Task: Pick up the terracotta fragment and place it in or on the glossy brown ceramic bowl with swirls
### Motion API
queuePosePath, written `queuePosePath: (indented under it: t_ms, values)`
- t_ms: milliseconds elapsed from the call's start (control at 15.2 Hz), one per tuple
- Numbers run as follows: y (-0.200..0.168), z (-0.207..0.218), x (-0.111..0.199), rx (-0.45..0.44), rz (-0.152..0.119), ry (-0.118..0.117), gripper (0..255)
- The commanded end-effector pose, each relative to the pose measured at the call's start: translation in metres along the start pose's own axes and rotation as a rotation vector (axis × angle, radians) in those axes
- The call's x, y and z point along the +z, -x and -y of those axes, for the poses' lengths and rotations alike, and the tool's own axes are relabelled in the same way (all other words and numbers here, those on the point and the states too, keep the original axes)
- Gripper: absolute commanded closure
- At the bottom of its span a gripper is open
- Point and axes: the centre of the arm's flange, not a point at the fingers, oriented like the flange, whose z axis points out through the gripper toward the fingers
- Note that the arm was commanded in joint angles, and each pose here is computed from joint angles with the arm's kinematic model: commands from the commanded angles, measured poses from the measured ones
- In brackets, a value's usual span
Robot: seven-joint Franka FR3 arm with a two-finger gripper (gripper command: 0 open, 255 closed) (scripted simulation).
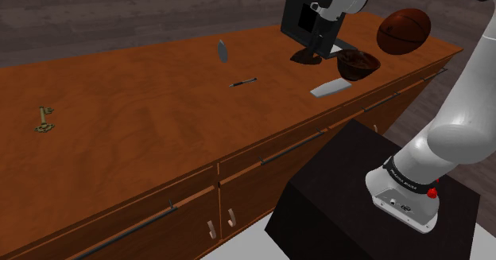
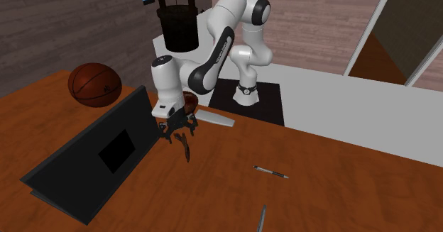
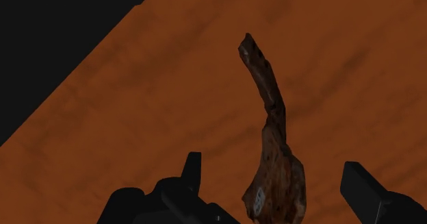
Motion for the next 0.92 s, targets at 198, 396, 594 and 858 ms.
queuePosePath:
  t_ms: [198,396,594,858]
  values:
    - [-0.0001,0.0000,0.0001,0.000,0.000,0.000,255]
    - [-0.0001,0.0000,0.0001,0.000,0.000,0.000,255]
    - [0.0001,0.0000,0.0000,0.000,0.000,0.000,255]
    - [-0.0009,0.0000,-0.0051,0.000,0.000,0.000,255]
